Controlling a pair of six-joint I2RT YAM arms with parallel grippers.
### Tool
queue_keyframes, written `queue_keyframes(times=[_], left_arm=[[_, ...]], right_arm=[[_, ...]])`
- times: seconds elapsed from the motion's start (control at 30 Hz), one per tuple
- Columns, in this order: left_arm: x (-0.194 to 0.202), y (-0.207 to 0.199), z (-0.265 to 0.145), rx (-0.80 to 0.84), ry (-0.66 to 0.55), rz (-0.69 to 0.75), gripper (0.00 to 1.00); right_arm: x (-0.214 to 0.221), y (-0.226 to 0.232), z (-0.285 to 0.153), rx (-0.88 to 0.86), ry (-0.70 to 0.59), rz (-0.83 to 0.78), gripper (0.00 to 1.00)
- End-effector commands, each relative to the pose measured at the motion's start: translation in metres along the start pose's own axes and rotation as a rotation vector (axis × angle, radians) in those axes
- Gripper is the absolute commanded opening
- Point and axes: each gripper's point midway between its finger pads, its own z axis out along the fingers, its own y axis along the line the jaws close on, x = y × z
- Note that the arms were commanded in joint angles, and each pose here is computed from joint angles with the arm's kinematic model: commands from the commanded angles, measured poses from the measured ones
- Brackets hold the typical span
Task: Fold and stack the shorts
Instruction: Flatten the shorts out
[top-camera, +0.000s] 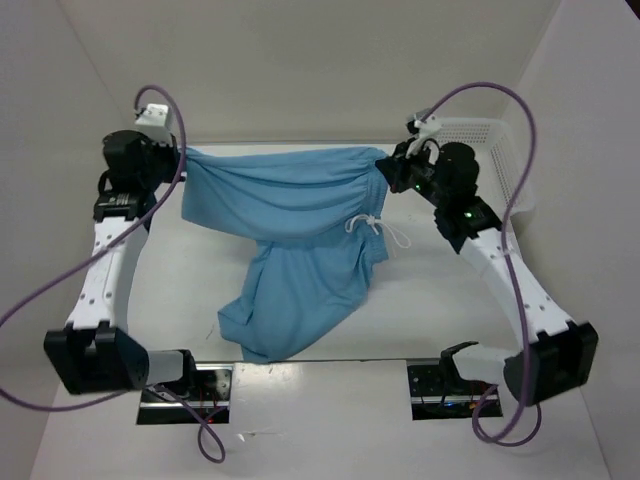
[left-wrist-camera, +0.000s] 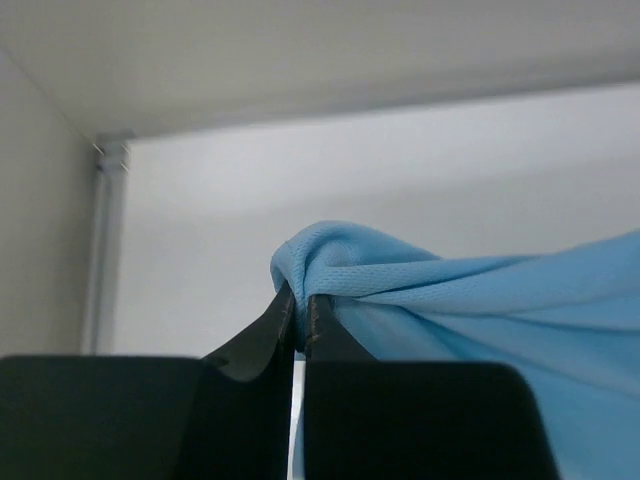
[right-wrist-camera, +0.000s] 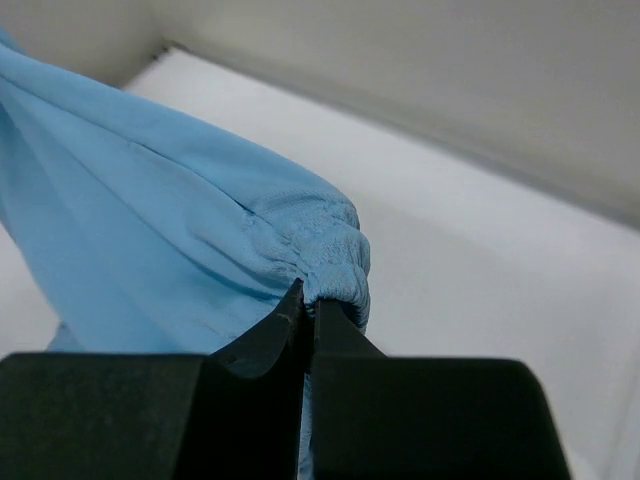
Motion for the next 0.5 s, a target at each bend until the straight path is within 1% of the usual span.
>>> queue_keyframes(times=[0.0,0.03,0.07,0.1,0.13,0.17,0.2,0.23,0.27,0.3,0.33,0.37,0.4,0.43,0.47], left_arm=[[0.021,-0.009,0.039,0.051,0.017,0.004,0.00],[0.047,-0.008,0.061,0.055,0.075,-0.006,0.00],[0.046,-0.006,0.073,0.055,0.066,-0.005,0.00],[0.068,-0.002,0.094,0.048,0.118,-0.013,0.00],[0.076,-0.001,0.104,0.049,0.138,-0.016,0.00],[0.078,0.000,0.115,0.049,0.141,-0.017,0.00],[0.083,0.007,0.134,0.028,0.156,-0.018,0.00],[0.084,0.011,0.144,0.014,0.161,-0.017,0.02],[0.085,0.014,0.151,0.004,0.174,-0.018,0.09],[0.075,0.018,0.165,-0.006,0.164,-0.016,0.25],[0.080,0.011,0.165,0.009,0.209,-0.019,0.70],[0.077,0.012,0.167,0.010,0.221,-0.020,0.80],[0.074,-0.002,0.169,0.034,0.231,-0.015,0.90],[0.072,-0.002,0.162,0.036,0.248,-0.017,0.93],[0.077,-0.014,0.156,0.063,0.266,-0.016,0.93]], right_arm=[[0.004,-0.037,0.030,0.135,-0.080,-0.012,0.00],[0.032,-0.046,0.047,0.153,-0.025,0.002,0.00],[0.040,-0.056,0.054,0.190,-0.014,0.005,0.00],[0.046,-0.062,0.062,0.209,-0.016,0.005,0.00],[0.071,-0.071,0.076,0.231,0.029,0.027,0.01],[0.080,-0.081,0.080,0.273,0.041,0.029,0.07],[0.084,-0.087,0.085,0.300,0.042,0.028,0.14],[0.100,-0.096,0.094,0.328,0.059,0.030,0.29],[0.098,-0.106,0.096,0.375,0.051,0.017,0.67],[0.091,-0.111,0.100,0.393,0.041,0.003,0.84],[0.089,-0.113,0.102,0.392,0.042,-0.026,0.94],[0.087,-0.113,0.102,0.392,0.046,-0.026,0.99],[0.079,-0.115,0.103,0.404,0.035,-0.028,0.99],[0.074,-0.115,0.095,0.418,0.042,-0.027,0.99],[0.072,-0.113,0.091,0.418,0.052,-0.035,0.99]])
